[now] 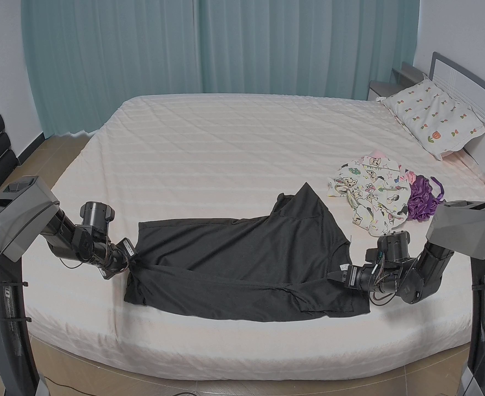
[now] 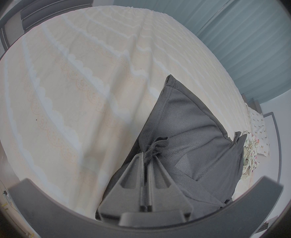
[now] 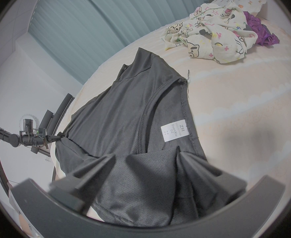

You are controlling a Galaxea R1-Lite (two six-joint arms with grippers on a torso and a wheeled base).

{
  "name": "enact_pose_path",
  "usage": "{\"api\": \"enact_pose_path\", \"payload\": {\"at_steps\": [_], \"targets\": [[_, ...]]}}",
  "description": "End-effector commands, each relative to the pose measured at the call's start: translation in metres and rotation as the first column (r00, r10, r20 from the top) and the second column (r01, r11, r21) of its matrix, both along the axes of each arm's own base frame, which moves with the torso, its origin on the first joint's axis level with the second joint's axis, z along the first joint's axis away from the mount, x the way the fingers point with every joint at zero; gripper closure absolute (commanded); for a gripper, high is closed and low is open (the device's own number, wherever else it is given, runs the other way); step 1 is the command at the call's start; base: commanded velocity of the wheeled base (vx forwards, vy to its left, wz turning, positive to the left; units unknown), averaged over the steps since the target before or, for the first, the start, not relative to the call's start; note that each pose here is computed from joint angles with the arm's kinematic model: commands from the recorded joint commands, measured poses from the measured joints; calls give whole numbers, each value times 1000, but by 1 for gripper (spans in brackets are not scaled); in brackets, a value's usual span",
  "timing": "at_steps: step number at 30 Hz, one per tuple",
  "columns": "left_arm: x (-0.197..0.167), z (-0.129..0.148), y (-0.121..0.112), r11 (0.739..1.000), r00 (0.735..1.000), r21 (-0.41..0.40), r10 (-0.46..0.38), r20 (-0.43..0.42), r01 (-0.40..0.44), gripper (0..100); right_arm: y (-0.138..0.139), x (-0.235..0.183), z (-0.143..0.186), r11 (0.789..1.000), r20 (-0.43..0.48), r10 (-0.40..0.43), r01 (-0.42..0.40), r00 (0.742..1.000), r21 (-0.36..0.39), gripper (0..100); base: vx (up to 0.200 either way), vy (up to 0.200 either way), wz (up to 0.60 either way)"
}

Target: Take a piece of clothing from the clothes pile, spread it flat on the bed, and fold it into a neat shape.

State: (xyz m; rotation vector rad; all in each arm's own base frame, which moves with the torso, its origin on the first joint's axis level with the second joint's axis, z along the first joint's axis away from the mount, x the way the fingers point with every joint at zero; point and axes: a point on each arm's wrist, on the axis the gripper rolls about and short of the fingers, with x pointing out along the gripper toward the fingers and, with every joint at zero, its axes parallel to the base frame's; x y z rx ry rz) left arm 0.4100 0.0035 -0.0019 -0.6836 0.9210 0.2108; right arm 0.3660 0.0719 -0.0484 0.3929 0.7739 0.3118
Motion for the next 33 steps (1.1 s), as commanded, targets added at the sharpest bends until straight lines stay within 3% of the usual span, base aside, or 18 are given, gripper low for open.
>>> {"api": "enact_pose_path", "payload": {"at_steps": [1,10,16,20,33], "targets": [[0,0,1,1000,1000,0,2,1,-2,100,-1,-1,-2,1000,-8,5,-5,1000,5,100,0,0,0],[0,0,1,1000,1000,-1,3,-2,-3,100,-17,-3,10,999,3,-7,7,1000,45,100,0,0,0],[-1,5,1,1000,1000,-3,7,5,-7,100,-24,-5,22,993,48,6,-12,999,120,100,0,0,0],[-3,10,2,1000,1000,-3,10,13,-10,100,-26,-2,26,987,82,-28,14,996,161,100,0,0,0],[-13,26,10,1000,1000,3,21,8,-21,100,-31,0,30,985,127,-52,30,991,168,100,0,0,0]]}}
